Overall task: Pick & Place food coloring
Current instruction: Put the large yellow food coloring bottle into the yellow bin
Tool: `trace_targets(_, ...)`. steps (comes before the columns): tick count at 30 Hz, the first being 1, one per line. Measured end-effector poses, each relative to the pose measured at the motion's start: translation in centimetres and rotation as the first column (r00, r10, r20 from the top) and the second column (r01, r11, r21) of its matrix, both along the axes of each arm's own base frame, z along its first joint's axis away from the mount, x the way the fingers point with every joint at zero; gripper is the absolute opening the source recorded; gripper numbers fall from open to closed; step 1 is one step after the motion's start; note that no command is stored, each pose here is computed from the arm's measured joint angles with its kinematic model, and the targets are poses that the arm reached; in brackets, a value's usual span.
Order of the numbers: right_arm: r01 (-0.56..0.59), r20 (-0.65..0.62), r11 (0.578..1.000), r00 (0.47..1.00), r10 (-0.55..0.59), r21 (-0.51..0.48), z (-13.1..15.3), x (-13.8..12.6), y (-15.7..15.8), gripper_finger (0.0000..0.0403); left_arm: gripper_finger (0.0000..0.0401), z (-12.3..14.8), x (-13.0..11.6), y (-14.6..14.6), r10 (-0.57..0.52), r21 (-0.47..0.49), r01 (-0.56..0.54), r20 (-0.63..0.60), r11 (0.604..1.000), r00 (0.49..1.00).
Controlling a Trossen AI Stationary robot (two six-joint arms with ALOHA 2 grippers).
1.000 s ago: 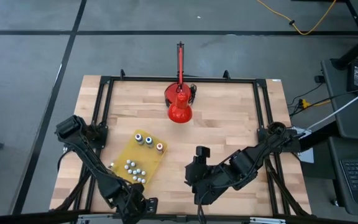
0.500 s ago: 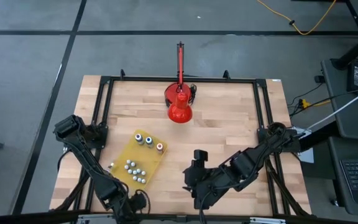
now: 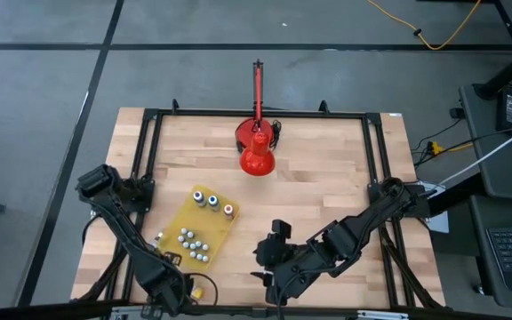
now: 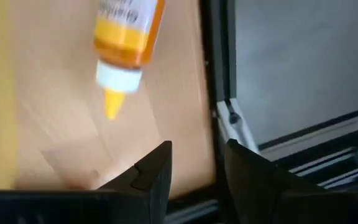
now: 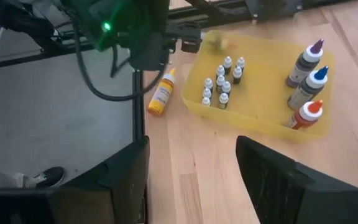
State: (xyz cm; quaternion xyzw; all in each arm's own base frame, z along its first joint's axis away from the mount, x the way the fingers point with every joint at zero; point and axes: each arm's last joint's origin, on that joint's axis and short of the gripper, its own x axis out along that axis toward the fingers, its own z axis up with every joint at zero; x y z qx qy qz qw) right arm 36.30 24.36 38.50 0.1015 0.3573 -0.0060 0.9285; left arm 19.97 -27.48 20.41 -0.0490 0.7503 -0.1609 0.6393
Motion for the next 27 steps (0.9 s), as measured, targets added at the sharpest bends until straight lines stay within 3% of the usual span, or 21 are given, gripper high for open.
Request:
trace_targets(6,-0.003,-0.025,1.000,1.000,0.002,-0.019,-0.6,0.2,0.1,0.0241,0.0141,0.1,-0.5,-0.5,-0.188,0.112,0.168,0.191,0.979,0.963)
trace_targets(11,0.000,-0.029,1.000,1.000,0.000,-0.020,-0.7,0.2,0.1,0.0241,0.0141,0.0,-0.8,-0.9,-0.283,0.136,0.256,0.238,0.957,0.929)
trace_targets(16,0.015,-0.030,1.000,0.999,-0.015,-0.004,-0.7,0.2,0.1,0.0241,0.0163,0.0,-0.3,-0.6,-0.274,0.153,0.241,0.251,0.958,0.929)
trace_targets(23,0.023,-0.029,1.000,0.999,-0.023,0.002,-0.7,0.2,0.0,0.0241,0.0231,0.0,0.5,0.0,-0.320,0.206,0.267,0.295,0.942,0.900)
trace_targets(27,0.024,-0.029,1.000,0.999,-0.024,0.002,-0.7,0.2,0.0,0.0241,0.0239,-0.2,0.6,-0.2,-0.340,0.229,0.277,0.315,0.933,0.886)
